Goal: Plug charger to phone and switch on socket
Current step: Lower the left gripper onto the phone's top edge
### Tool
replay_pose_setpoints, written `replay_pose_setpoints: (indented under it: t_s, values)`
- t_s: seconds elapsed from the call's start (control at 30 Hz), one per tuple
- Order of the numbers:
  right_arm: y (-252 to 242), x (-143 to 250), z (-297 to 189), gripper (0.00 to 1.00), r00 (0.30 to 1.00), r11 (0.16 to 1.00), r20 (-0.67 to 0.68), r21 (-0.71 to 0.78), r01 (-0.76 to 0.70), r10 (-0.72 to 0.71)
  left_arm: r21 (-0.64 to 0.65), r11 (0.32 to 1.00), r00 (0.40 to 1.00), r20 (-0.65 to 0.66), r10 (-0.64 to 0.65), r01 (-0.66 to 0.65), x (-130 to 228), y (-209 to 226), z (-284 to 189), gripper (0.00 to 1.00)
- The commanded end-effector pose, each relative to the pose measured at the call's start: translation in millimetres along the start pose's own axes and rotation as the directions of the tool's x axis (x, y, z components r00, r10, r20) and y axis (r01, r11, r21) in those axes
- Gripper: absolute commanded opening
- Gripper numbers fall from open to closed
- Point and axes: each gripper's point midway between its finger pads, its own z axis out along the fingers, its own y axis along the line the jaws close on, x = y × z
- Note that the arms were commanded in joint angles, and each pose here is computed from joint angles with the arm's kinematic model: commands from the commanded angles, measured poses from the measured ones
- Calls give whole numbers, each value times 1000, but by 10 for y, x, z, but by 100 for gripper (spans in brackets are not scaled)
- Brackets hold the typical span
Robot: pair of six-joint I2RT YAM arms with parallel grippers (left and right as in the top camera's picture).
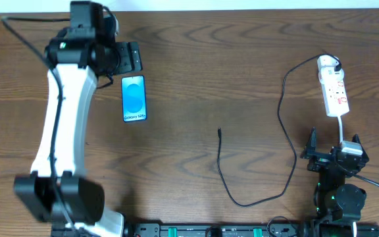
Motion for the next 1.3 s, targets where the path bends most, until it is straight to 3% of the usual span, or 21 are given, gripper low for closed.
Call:
replay_pose_setpoints:
  t_s: [0.0,0.1,0.2,0.27,0.33,0.37,0.7,1.27]
  values:
    - [-13,1,-3,99,1000,1000,1,10,8,-8,-65,998,1000,-22,-15,13,-57,112,176,91]
    - [-13,1,-3,99,1000,1000,1,10,8,-8,-73,997,998,-64,-19,14,-8,137,362,85]
    - [-12,1,-3,99,1000,1000,1,9,8,-8,-84,996,994,-109,-24,15,54,170,548,55]
    - [-12,1,-3,99,1000,1000,1,9,8,-8,-90,996,990,-140,-23,10,103,191,677,48]
    - [-12,1,-3,99,1000,1000,1,9,8,-8,-94,996,985,-174,-12,-4,158,215,824,96]
    - [-13,1,-3,99,1000,1000,1,10,8,-8,-94,995,982,-188,-1,-17,181,224,877,98]
    - [-11,1,-4,99,1000,1000,1,9,8,-8,-144,988,946,-324,12,-62,488,318,1429,98]
    - [-12,1,-3,99,1000,1000,1,9,8,-8,-153,986,929,-369,-1,-59,643,356,1578,98]
